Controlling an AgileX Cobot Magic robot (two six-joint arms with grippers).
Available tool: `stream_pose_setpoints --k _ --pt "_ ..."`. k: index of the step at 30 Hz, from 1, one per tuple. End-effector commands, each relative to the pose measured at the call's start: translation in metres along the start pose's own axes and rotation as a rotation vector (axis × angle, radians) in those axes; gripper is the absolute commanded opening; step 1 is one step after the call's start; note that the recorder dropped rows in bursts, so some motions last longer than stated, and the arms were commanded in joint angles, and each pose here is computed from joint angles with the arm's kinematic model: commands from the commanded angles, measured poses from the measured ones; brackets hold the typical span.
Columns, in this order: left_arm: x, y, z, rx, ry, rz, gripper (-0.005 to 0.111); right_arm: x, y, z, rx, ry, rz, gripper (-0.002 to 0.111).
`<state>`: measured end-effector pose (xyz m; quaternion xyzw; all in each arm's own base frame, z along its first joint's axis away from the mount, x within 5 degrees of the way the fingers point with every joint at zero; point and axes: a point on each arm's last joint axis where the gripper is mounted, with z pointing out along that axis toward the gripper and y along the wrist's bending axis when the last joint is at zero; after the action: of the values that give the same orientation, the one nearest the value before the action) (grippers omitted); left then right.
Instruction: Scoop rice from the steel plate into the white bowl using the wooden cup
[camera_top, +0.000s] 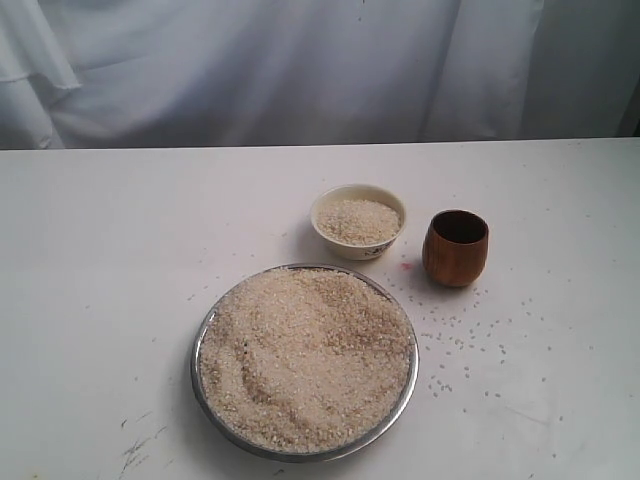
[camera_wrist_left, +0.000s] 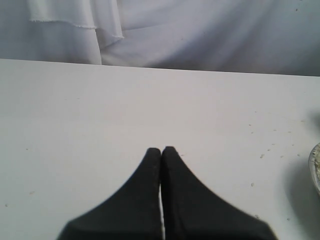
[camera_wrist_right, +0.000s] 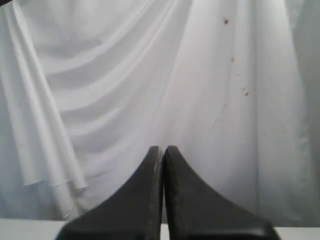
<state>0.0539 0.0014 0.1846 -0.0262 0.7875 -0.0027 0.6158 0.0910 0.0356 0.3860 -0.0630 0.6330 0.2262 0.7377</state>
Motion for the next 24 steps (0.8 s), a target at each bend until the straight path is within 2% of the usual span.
stream_pose_setpoints --k 1,6,12,17,21,24 --pt "0.0 0.0 0.0 0.002 -0.012 0.0 0.0 0.001 -0.002 -0.034 0.111 -0.117 -0.055 0.0" --pt "0.0 0.0 0.0 0.002 -0.012 0.0 0.0 0.002 0.0 -0.062 0.187 -0.237 -0.088 0.0" --pt "0.0 0.0 0.0 0.002 -0.012 0.0 0.0 0.006 0.0 -0.074 0.217 -0.277 -0.121 0.0" --pt "0.0 0.0 0.0 0.002 -0.012 0.0 0.0 0.023 -0.009 -0.069 0.243 -0.256 -0.08 0.0" --pt "0.0 0.0 0.0 0.002 -0.012 0.0 0.0 0.041 -0.024 -0.068 0.355 -0.188 -0.029 0.0" --pt "0.0 0.0 0.0 0.002 -0.012 0.0 0.0 0.056 -0.027 -0.066 0.364 -0.083 -0.103 0.0"
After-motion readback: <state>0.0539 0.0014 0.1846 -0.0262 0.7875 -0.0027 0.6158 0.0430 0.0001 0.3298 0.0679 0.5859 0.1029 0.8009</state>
